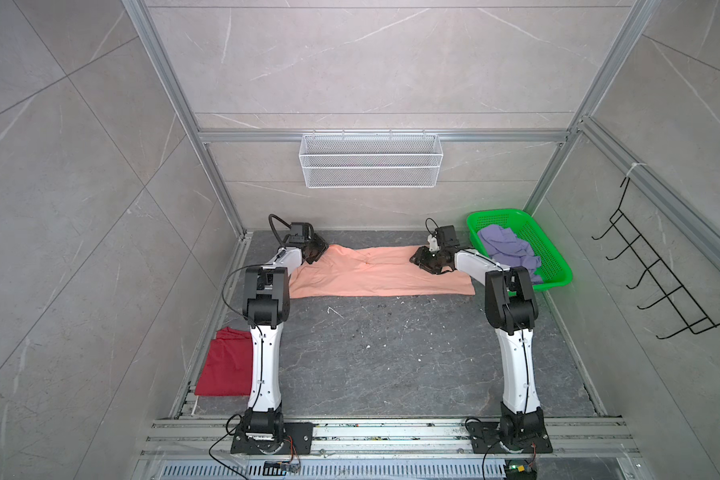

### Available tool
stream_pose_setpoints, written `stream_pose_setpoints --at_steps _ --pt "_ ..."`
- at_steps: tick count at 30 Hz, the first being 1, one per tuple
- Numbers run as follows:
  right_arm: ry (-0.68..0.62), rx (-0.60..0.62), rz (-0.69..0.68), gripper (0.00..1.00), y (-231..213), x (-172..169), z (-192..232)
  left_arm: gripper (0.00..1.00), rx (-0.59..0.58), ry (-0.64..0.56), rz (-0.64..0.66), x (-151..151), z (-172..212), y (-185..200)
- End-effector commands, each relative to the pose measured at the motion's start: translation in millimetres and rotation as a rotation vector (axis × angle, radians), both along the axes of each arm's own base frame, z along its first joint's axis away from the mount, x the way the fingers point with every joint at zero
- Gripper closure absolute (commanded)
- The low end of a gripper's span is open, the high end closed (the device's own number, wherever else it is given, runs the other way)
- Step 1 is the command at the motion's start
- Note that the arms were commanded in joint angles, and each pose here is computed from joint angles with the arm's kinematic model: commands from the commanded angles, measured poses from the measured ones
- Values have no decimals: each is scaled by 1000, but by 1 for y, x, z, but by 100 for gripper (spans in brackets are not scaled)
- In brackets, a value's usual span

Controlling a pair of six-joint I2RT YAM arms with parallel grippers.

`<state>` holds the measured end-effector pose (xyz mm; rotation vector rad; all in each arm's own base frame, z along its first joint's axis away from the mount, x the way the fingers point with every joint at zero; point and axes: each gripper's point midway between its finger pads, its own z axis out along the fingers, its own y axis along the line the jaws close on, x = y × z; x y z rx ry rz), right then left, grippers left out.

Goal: Fold and stack the t-shirts

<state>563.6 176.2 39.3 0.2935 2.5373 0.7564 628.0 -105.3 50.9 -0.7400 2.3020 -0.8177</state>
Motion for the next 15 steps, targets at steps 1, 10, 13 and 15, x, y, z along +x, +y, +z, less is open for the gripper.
stream_pose_setpoints --at_steps 1,10,13,15 --pt "3 -12 10 48 -2 -12 12 60 50 -122 17 0 66 19" --pt "-17 40 9 48 4 -16 27 55 147 -111 -1 -37 78 30" --pt "-11 44 10 48 5 -19 25 54 187 -87 -27 -50 70 32" --pt "-11 45 9 48 4 -22 25 53 225 -76 -56 -57 65 34"
